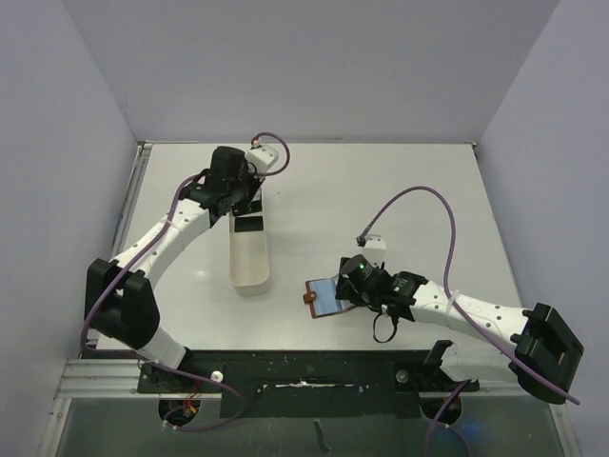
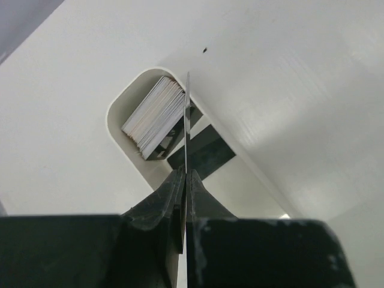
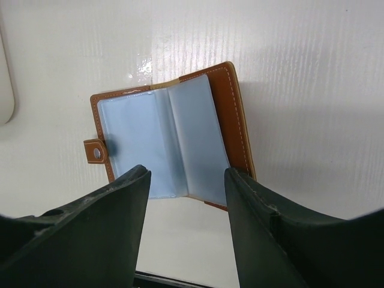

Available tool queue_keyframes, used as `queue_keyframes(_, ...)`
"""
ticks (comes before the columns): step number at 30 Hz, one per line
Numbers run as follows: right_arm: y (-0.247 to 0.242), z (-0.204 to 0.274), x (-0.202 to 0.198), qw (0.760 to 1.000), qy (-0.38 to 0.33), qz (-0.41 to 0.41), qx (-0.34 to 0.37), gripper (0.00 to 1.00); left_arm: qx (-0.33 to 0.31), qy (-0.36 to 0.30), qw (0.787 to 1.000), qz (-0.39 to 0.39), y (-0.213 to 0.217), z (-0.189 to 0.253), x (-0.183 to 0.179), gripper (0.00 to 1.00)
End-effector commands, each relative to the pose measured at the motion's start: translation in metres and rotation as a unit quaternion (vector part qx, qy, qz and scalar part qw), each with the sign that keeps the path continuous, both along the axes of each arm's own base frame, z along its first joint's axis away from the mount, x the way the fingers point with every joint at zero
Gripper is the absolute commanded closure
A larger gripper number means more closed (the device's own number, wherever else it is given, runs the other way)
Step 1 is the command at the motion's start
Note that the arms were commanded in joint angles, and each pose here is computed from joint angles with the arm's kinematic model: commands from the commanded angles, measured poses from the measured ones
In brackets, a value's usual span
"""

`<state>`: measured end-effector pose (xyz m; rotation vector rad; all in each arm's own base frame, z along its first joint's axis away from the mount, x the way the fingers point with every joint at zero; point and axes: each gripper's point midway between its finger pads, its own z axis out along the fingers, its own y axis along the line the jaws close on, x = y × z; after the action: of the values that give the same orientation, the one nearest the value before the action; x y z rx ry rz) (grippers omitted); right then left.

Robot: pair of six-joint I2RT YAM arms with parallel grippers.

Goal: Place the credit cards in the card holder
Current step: Pick up the credit card from the storage box, then insert the credit card into the card holder.

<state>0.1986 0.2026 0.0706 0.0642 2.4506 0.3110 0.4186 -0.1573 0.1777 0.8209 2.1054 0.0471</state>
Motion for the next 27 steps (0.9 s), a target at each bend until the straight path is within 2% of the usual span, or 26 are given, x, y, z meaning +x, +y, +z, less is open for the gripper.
queue_keyframes(1,-0.009,0.003,0.008,1.000,-0.018,-0.018,-0.004,0.48,-0.228,0.007,0.973,0.028,-0.039,0.075,-0.019,1.00)
queue_keyframes(4,-0.012,-0.003,0.007,1.000,-0.016,-0.020,-0.007,0.51,-0.306,0.041,0.950,0.037,-0.054,0.083,-0.035,1.00)
queue_keyframes(7,-0.015,-0.008,0.004,1.000,-0.010,-0.024,-0.007,0.54,-0.386,0.100,0.917,0.027,-0.076,0.082,-0.058,1.00)
queue_keyframes(11,-0.018,-0.013,0.002,0.999,-0.007,-0.031,-0.007,0.57,-0.493,0.185,0.850,0.025,-0.104,0.074,-0.089,1.00)
queue_keyframes(13,-0.019,-0.015,0.002,0.999,-0.005,-0.034,-0.007,0.58,-0.525,0.212,0.824,0.018,-0.117,0.070,-0.103,1.00)
queue_keyframes(23,-0.022,-0.026,-0.005,0.999,0.006,-0.047,0.006,0.58,-0.572,0.288,0.766,0.063,-0.160,0.034,-0.155,1.00)
queue_keyframes(27,-0.022,-0.029,-0.008,0.999,0.007,-0.050,0.020,0.59,-0.566,0.310,0.760,0.077,-0.175,0.009,-0.172,1.00)
